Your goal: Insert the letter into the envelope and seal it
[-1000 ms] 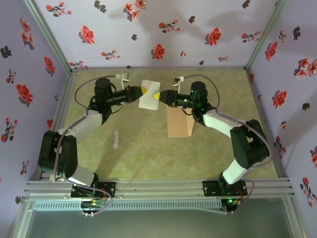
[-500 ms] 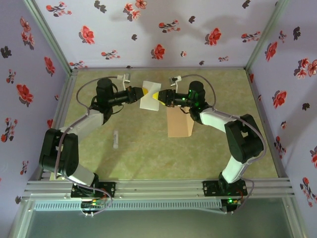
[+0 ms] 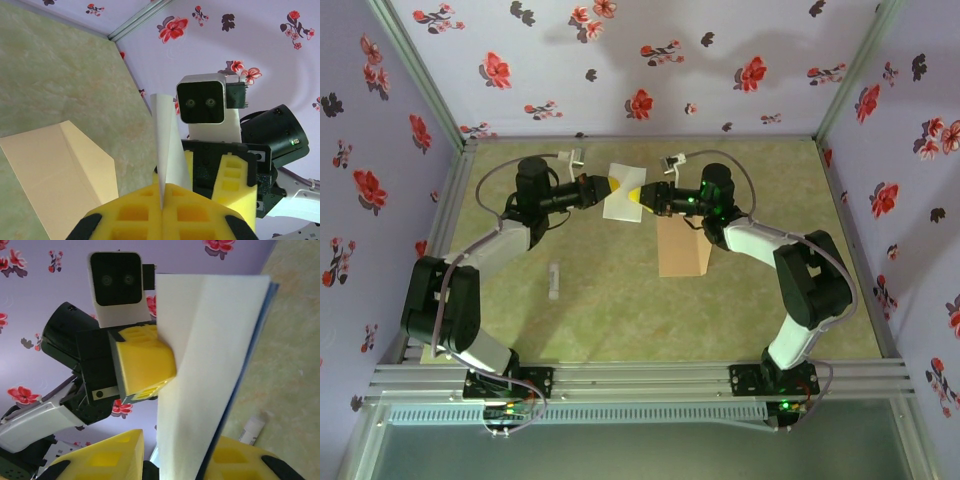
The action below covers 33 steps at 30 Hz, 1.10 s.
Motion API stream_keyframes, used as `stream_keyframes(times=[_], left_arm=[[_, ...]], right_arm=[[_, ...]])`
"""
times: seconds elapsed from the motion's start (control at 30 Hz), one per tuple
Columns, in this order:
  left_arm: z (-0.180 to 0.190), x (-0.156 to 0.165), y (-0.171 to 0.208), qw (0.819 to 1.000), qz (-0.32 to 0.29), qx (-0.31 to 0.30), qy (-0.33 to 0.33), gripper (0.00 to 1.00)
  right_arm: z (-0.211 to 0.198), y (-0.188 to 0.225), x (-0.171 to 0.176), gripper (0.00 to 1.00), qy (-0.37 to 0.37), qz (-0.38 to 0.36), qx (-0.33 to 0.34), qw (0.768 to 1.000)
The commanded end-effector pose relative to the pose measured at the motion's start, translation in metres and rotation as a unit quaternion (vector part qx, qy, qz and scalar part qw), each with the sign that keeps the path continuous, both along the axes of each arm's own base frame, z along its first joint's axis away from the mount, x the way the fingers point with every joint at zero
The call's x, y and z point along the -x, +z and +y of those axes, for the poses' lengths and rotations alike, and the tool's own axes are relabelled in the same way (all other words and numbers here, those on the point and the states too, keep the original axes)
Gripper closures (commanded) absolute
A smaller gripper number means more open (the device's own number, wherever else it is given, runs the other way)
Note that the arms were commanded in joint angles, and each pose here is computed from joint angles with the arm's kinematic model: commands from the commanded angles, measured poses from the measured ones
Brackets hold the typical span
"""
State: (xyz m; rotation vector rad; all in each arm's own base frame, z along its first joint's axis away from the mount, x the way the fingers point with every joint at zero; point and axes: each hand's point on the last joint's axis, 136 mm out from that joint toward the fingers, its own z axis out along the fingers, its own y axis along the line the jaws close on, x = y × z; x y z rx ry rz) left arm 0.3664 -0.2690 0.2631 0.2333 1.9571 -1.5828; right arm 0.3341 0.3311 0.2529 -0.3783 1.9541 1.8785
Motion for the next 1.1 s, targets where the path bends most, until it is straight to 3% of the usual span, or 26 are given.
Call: stream_keyframes(times=[0.0, 0.37, 0.43, 0.53, 0.67, 0.7, 0.83, 1.07], left_arm=[[-0.004, -0.001, 0.014, 1.0, -0.024, 0.009, -0.011, 1.0], [-0.003, -0.002, 0.013, 1.0, -0.023, 0.011, -0.008, 0.95], [-0.003, -0.002, 0.014, 1.0, -0.025, 0.012, -0.008, 0.84], [-0.001, -0.002, 0.012, 1.0, -0.026, 0.011, -0.006, 0.61], [0.004, -0.003, 0.014, 1.0, -0.028, 0.01, 0.003, 0.05], [0.007, -0.004, 0.015, 0.999, -0.03, 0.008, 0.008, 0.0], [0.024, -0.008, 0.016, 0.998, -0.046, -0.023, 0.045, 0.0], [0.051, -0.012, -0.029, 0.975, -0.021, -0.179, 0.128, 0.01]], right_arm=[[-0.003, 0.006, 0.007, 0.73, -0.005, -0.02, 0.005, 1.0], [-0.004, 0.004, 0.006, 0.93, -0.011, -0.001, -0.009, 1.0], [-0.004, 0.004, 0.006, 1.0, -0.013, 0.001, -0.012, 1.0], [-0.006, 0.004, 0.006, 1.0, -0.021, 0.002, -0.007, 1.0], [-0.011, -0.005, 0.005, 1.0, -0.041, 0.014, 0.029, 0.999], [-0.014, -0.009, 0.005, 1.0, -0.049, 0.016, 0.042, 0.998], [-0.032, -0.03, 0.006, 1.0, -0.078, 0.048, 0.12, 0.989], [-0.085, -0.053, 0.017, 1.0, -0.122, 0.07, 0.237, 0.961]])
